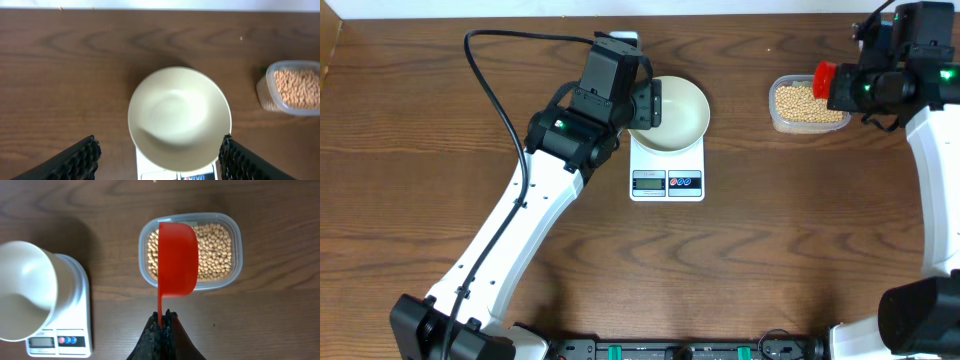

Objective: Scoop item into bowl and weigh 50g on scale
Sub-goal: 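Carry the red scoop with the right gripper over the soybean tub, then move the left gripper down to the scale's TARE button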

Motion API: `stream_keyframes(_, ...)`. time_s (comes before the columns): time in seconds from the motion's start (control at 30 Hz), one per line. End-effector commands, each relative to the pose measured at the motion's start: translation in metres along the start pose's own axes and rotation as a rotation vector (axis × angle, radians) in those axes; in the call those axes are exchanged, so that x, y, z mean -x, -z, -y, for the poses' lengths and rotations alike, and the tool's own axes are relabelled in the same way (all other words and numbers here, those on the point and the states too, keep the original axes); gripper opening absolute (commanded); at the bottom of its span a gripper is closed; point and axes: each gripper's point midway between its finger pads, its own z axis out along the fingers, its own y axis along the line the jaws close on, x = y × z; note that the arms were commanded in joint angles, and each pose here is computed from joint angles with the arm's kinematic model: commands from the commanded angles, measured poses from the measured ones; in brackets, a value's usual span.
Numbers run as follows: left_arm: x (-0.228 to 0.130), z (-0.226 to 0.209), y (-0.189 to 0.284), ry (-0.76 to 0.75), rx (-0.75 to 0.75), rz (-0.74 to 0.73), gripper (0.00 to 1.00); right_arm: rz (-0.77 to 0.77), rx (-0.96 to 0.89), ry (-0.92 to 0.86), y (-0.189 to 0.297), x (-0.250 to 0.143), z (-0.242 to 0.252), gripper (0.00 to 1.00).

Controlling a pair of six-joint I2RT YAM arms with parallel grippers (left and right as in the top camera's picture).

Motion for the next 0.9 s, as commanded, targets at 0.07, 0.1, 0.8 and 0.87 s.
stream_keyframes(0.07,-0.019,-0.003,-0.008,-0.024,0.010,-0.089,0.78,-0.008,-0.031,0.020,0.001,0.000,0.013,0.01)
stream_keyframes(0.1,-0.024,-0.004,-0.009,-0.027,0.017,-0.108,0.78,-0.013,-0.035,0.012,0.000,-0.001,0.017,0.01)
stream_keyframes(0.8,-0.084,0.019,-0.031,-0.012,-0.051,-0.344,0.77,-0.059,-0.045,-0.030,-0.018,-0.014,0.035,0.01)
stream_keyframes(0.87,-0.092,0.023,-0.028,-0.027,-0.050,-0.372,0.74,-0.060,-0.032,-0.034,-0.021,-0.015,0.035,0.02)
